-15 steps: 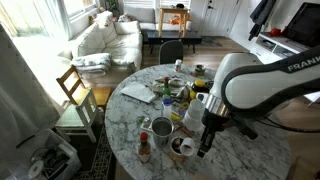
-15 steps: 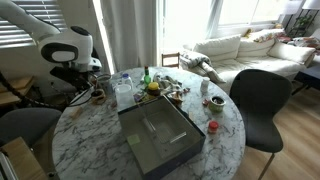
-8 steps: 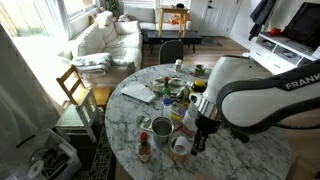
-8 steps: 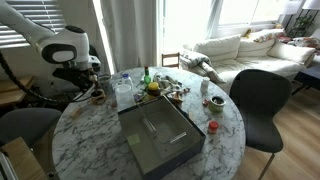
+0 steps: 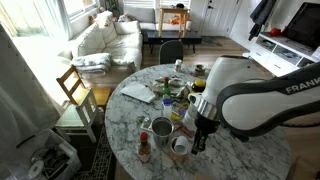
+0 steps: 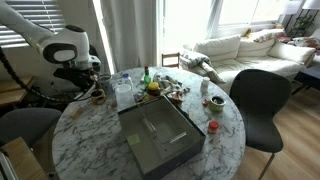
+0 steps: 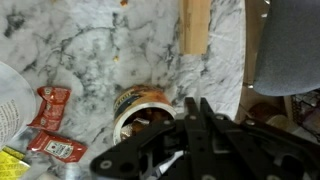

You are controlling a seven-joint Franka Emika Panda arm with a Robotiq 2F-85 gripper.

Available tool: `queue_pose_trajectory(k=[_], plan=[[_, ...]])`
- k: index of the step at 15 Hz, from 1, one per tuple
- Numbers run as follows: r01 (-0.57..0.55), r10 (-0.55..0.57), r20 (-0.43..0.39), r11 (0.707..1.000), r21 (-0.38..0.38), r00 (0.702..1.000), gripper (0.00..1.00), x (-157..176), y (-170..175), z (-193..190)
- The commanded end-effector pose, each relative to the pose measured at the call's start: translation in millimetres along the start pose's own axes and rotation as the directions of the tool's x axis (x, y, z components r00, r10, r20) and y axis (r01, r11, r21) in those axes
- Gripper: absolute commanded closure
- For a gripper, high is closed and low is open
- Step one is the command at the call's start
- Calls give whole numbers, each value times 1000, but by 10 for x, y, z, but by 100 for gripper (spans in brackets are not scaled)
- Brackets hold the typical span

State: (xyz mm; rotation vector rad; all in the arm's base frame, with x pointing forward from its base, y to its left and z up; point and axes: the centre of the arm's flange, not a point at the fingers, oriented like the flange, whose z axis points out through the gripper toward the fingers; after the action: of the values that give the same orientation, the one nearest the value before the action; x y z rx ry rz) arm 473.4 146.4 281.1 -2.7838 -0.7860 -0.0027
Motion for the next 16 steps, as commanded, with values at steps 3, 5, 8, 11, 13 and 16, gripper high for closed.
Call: queue_pose_trajectory(k=[3, 5, 8, 11, 13, 16], plan=[[28, -14, 91, 986, -165, 996, 99, 72, -19, 63], [38, -16, 104, 976, -216, 994, 99, 107, -27, 72], [50, -23, 106, 964, -261, 994, 99, 183, -67, 95], [69, -31, 129, 950, -303, 991, 99, 245, -101, 113], [89, -41, 151, 941, -327, 988, 99, 276, -125, 132], [104, -49, 163, 931, -349, 985, 99, 313, -156, 168]])
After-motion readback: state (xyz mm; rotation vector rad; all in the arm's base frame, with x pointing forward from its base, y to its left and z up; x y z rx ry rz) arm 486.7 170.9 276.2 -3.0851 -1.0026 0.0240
